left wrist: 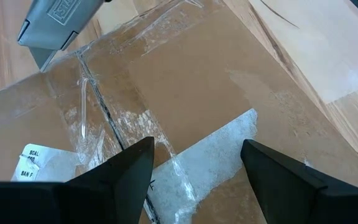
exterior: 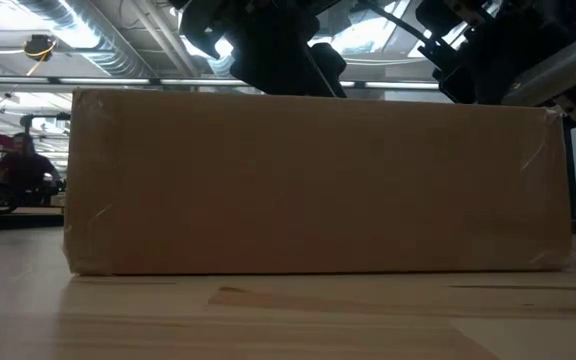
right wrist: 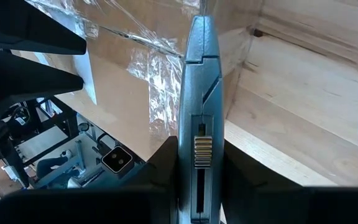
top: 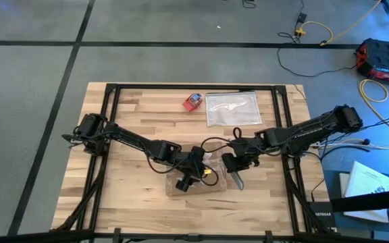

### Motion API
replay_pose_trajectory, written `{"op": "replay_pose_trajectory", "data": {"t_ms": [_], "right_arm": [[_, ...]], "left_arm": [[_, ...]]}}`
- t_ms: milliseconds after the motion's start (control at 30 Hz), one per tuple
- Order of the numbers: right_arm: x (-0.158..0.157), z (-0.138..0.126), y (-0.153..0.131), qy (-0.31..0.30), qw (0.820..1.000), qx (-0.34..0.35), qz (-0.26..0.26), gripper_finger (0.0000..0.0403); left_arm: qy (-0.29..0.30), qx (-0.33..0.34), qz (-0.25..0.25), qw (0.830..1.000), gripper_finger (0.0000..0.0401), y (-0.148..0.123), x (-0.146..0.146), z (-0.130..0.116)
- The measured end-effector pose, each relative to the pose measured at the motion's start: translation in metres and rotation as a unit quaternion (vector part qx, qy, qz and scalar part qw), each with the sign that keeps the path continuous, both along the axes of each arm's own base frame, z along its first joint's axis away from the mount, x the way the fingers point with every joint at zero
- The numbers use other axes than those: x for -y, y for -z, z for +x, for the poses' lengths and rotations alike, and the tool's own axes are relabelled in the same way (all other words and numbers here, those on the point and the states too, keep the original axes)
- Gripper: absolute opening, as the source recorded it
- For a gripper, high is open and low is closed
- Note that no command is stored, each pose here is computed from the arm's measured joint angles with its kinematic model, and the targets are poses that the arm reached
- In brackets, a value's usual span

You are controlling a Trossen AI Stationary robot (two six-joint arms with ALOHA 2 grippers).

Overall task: Unpack boxes
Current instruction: Open the box using the silver cutter

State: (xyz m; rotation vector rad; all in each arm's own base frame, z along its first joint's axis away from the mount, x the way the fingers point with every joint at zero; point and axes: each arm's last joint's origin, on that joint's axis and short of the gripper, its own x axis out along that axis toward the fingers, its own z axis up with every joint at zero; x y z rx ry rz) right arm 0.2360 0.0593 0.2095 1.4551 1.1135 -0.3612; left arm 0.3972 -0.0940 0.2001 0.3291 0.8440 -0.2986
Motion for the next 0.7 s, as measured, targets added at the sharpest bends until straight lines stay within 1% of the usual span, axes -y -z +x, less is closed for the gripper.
{"op": "replay_pose_trajectory", "data": {"t_ms": [367, 700], "right_arm": [[-0.0006, -0.0002, -0.0002, -0.010, 1.000, -0.004, 0.017, 0.0061], [-0.0022, -0.0013, -0.0004, -0.023, 0.999, -0.016, 0.045, 0.0061]], "left_arm": [[0.004, 0.001, 0.003, 1.000, 0.0235, 0.0000, 0.0000, 0.0000], [0.004, 0.002, 0.003, 1.000, 0.0235, -0.0001, 0.0001, 0.0002]]}}
